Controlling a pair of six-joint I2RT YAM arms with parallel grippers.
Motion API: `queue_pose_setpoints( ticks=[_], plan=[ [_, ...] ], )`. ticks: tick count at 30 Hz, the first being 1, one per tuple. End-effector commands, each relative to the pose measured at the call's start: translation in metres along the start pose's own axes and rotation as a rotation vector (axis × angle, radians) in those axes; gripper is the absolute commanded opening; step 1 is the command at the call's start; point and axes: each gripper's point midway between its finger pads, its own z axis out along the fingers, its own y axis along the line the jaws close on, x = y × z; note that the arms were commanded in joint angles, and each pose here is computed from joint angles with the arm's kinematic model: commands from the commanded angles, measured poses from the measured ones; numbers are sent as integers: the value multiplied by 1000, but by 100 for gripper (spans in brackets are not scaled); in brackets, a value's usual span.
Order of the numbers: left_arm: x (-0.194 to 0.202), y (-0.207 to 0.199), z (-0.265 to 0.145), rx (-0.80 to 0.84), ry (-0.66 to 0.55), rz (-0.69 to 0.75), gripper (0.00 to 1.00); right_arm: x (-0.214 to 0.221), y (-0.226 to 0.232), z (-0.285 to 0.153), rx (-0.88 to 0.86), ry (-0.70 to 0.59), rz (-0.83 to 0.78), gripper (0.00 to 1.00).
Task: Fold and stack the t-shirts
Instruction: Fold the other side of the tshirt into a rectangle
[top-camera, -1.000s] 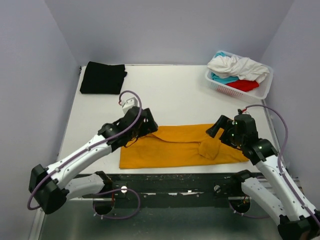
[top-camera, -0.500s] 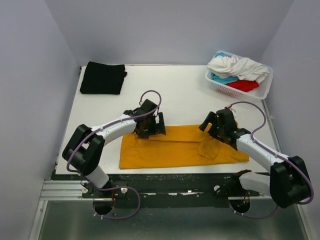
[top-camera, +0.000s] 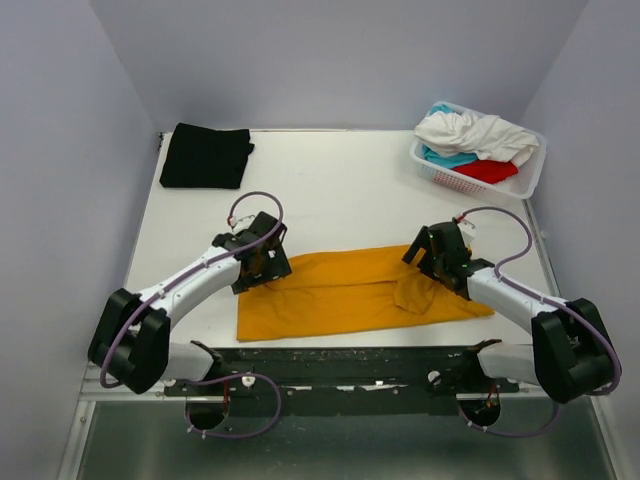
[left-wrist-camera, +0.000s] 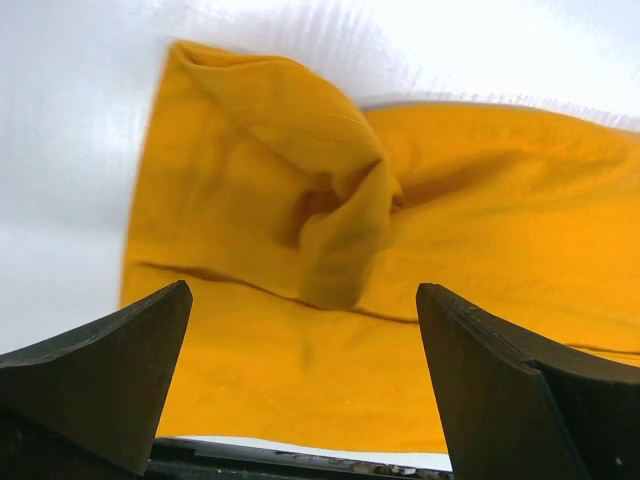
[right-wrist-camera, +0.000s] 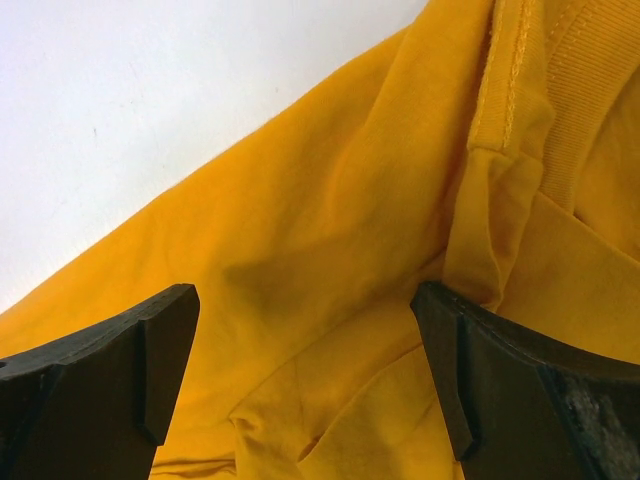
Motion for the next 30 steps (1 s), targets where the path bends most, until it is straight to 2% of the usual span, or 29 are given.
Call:
queue_pose_setpoints(
  ticks=[1, 3, 5, 8, 13, 17, 20, 23, 27, 30],
  plan=[
    [-18, 35, -16, -139, -107, -60, 99, 29, -41, 7, 157, 75, -32, 100],
    [-27, 45, -19, -180, -122, -77, 99, 30, -42, 6, 159, 77, -32, 100],
    [-36, 39, -21, -150, -115, -73, 99, 29, -44, 5, 166, 66, -33, 100],
    [-54, 2, -25, -6, -122, -36, 99, 28, -47, 5, 179, 64, -38, 100],
    [-59, -78, -36, 334, -48, 85, 99, 30, -49, 5, 190, 69, -41, 100],
    [-60, -107, -39, 388, -56, 137, 99, 32, -51, 5, 192, 74, -38, 100],
    [-50, -123, -24, 395, 2, 178, 99, 33, -52, 5, 195, 76, -38, 100],
    [-41, -108, 4, 259, 60, 177, 99, 30, -52, 3, 198, 67, -33, 100],
    [-32, -55, 24, 45, 53, 154, 99, 28, -52, 1, 198, 61, -36, 100],
    [-32, -11, 24, -42, 24, 65, 99, 27, -52, 0, 197, 59, -37, 100]
  ],
)
